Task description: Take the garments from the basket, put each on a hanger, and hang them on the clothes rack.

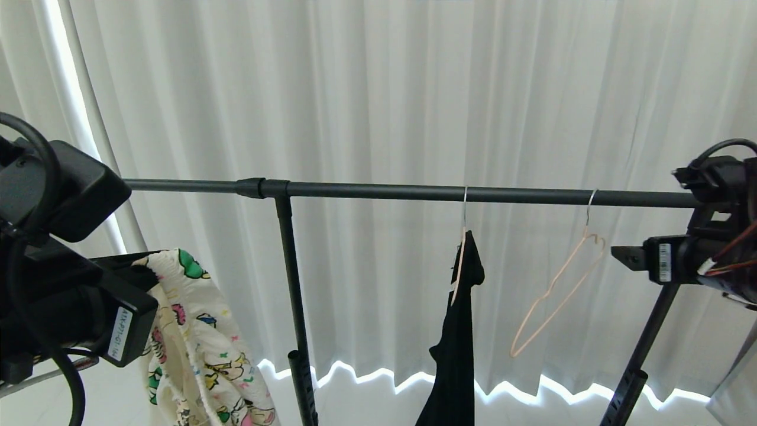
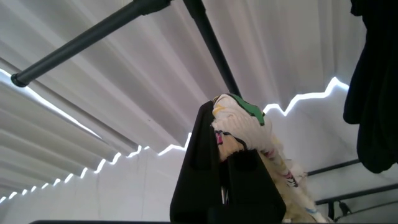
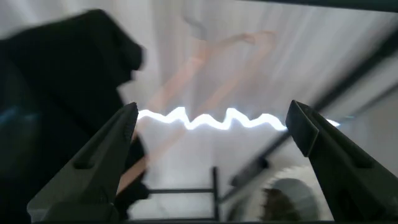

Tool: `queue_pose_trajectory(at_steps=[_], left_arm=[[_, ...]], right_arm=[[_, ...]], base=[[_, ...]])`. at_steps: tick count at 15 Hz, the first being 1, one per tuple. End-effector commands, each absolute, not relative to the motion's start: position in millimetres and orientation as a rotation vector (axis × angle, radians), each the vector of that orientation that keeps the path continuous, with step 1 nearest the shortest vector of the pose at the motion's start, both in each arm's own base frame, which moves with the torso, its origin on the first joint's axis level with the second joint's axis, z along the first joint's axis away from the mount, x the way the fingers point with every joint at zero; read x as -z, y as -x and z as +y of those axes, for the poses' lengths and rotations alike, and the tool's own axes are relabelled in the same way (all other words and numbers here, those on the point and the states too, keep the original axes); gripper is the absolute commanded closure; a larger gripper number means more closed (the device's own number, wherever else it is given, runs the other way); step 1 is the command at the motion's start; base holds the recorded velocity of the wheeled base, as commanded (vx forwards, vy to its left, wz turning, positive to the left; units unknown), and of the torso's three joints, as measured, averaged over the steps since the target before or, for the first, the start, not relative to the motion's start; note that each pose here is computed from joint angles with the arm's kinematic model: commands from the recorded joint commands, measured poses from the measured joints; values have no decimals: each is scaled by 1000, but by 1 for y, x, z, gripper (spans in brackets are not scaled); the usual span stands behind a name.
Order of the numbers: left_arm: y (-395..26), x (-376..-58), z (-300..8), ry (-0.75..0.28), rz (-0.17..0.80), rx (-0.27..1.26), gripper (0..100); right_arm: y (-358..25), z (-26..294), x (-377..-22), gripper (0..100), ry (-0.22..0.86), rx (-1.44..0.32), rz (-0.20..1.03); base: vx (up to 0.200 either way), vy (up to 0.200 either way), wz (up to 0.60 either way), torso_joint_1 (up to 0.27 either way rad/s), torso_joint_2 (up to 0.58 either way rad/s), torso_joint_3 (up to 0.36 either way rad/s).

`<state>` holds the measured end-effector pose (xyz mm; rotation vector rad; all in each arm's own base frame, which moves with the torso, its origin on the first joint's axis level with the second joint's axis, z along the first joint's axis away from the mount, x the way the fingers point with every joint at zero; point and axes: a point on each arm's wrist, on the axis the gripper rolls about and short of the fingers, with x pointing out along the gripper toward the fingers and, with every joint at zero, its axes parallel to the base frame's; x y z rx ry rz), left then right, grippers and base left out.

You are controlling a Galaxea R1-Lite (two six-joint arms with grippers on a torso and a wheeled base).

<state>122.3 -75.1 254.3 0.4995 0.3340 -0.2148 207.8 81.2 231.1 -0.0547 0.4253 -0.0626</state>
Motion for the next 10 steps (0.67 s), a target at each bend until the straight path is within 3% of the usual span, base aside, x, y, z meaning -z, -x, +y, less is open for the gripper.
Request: queue_pose_trajectory(at_steps=[1,5,10], left_arm=[[-123,-254,-76,-497,331,215,100],[-123,-254,-75,-497,329,213,100],[-123,-249,-75,-505,344,215,100]], right_arm=[[-238,121,-217,0,29,-5,473],[-255,140,-196,0,27,-10,538],[-261,129,-187,0,24,44,585]], base=[[0,0,0,0,0,0],[0,0,0,0,0,0],[0,0,0,0,0,0]])
